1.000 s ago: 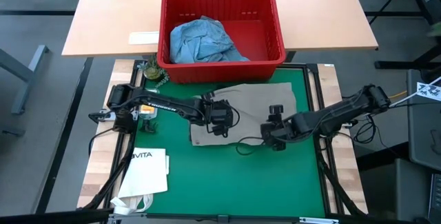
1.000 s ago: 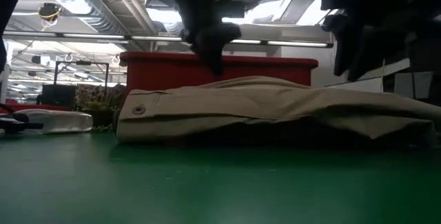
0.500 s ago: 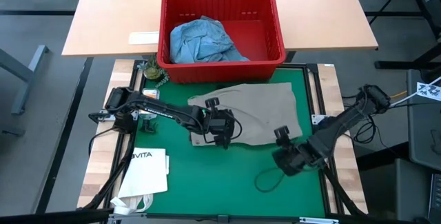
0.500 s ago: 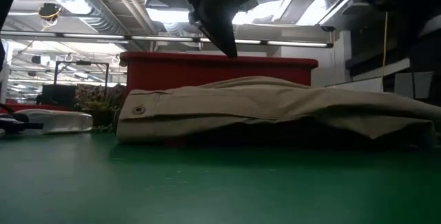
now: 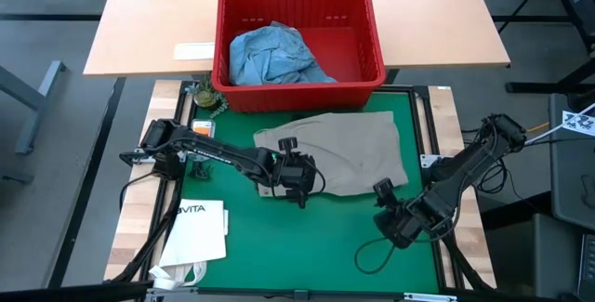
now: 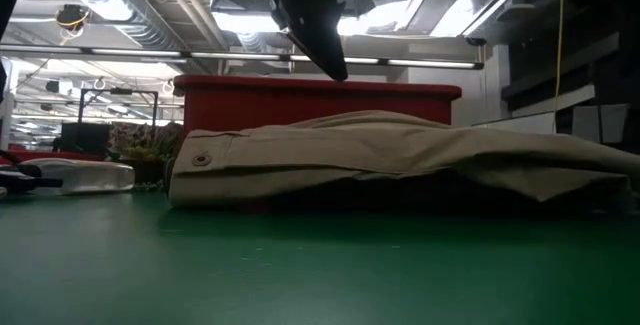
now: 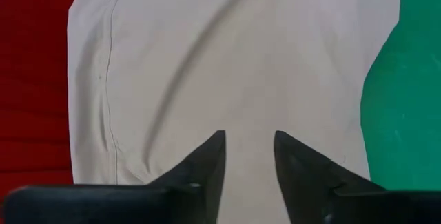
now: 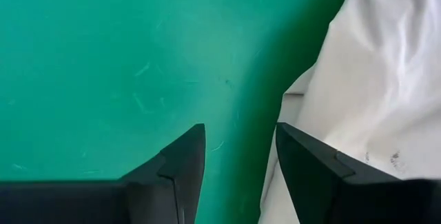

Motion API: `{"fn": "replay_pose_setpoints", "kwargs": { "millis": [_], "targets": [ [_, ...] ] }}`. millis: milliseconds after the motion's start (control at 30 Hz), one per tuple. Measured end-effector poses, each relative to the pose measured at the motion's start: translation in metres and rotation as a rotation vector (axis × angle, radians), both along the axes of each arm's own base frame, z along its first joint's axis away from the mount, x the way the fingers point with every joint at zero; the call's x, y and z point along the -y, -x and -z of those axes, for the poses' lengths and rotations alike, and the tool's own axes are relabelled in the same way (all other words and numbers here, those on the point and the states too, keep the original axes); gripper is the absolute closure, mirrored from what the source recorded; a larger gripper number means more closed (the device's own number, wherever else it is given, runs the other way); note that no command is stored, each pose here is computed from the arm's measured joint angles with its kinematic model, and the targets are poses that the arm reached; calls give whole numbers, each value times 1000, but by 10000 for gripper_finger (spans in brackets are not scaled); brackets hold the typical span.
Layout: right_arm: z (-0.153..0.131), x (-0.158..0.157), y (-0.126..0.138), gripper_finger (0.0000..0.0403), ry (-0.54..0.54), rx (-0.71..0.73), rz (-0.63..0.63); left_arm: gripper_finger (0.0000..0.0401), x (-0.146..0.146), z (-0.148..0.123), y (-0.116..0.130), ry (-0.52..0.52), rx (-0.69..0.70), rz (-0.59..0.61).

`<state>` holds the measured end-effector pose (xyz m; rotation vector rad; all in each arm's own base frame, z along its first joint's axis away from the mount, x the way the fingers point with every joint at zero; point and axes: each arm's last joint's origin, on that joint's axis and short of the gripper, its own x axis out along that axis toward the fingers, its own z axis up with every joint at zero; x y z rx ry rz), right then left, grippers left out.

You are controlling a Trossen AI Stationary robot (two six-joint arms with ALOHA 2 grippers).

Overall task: Fold Laundry from Bin
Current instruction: Fold the gray shorts

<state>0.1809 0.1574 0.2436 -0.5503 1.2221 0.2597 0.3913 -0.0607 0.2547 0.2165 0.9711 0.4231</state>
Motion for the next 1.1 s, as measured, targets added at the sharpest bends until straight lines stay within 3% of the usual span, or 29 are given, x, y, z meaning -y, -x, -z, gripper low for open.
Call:
{"fn": "replay_pose_setpoints", "kwargs": {
  "millis": [300, 833, 1100],
  "targets": [
    [0, 1, 1, 223, 15, 0, 11, 226, 2, 0, 0, 16, 16, -21],
    [2, 33, 14, 223, 165, -249, 211, 226, 3, 0, 0, 17, 16, -20],
    [32, 43, 23, 223, 195, -302, 276, 226, 5, 0, 1, 18, 16, -15]
  ]
}}
